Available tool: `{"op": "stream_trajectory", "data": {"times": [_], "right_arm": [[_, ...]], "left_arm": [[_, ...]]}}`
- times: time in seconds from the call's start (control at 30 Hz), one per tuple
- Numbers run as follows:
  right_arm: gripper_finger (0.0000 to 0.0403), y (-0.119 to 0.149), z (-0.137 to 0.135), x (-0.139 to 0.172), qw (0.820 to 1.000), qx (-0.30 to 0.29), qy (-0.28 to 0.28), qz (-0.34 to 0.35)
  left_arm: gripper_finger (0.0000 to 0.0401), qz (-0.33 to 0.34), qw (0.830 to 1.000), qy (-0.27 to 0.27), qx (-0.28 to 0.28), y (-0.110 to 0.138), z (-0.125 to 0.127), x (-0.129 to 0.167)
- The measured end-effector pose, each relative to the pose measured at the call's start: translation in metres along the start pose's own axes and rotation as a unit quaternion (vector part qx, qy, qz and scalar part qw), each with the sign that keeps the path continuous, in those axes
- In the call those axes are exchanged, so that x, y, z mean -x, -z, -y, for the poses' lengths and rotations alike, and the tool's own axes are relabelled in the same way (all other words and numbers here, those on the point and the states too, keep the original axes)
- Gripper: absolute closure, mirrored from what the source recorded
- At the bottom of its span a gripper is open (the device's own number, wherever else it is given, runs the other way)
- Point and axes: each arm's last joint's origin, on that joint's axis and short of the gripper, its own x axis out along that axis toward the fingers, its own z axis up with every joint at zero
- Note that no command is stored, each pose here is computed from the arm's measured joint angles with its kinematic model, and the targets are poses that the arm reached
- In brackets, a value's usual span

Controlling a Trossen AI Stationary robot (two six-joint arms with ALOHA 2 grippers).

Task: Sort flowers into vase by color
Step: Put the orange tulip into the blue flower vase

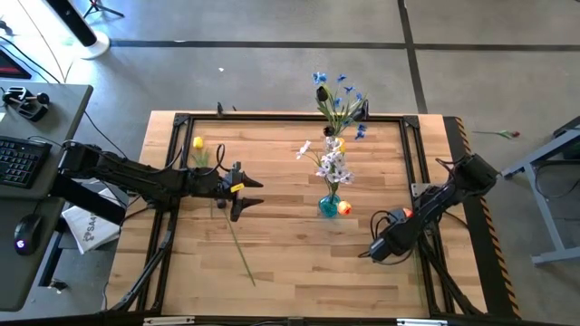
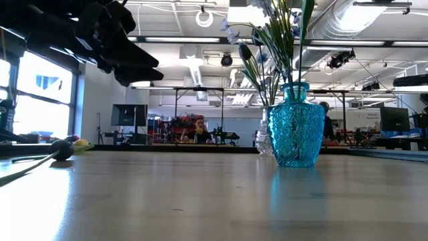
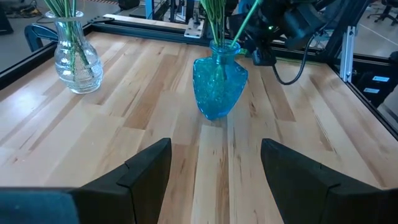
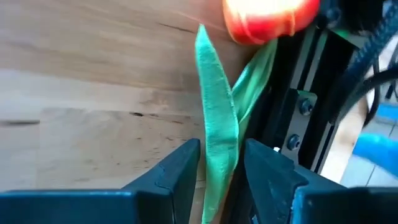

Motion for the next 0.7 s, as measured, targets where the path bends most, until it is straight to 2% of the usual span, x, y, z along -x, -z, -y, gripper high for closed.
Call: {"op": "stream_trajectory", "data": {"times": [0.2, 0.4, 0.57, 0.7], "right_arm": [[0.0283, 0.003, -0.003, 0.022, 0.994, 0.033, -0.107, 0.013], [0.0286, 0.001, 0.006, 0.041, 0.974, 0.061, -0.211, 0.050], [0.0283, -0.003, 0.017, 0.050, 0.964, 0.036, -0.252, 0.080], [0.0266, 0.001, 0.018, 0.051, 0.961, 0.040, -0.264, 0.078]], "left_arm": [[0.0165, 0.000, 1.000, 0.000, 0.005, 0.000, 0.000, 0.000], [0.0165, 0.000, 1.000, 0.000, 0.005, 0.000, 0.000, 0.000], [0.0165, 0.000, 1.000, 0.000, 0.005, 0.000, 0.000, 0.000], [0.0165, 0.000, 1.000, 0.000, 0.005, 0.000, 0.000, 0.000]]}}
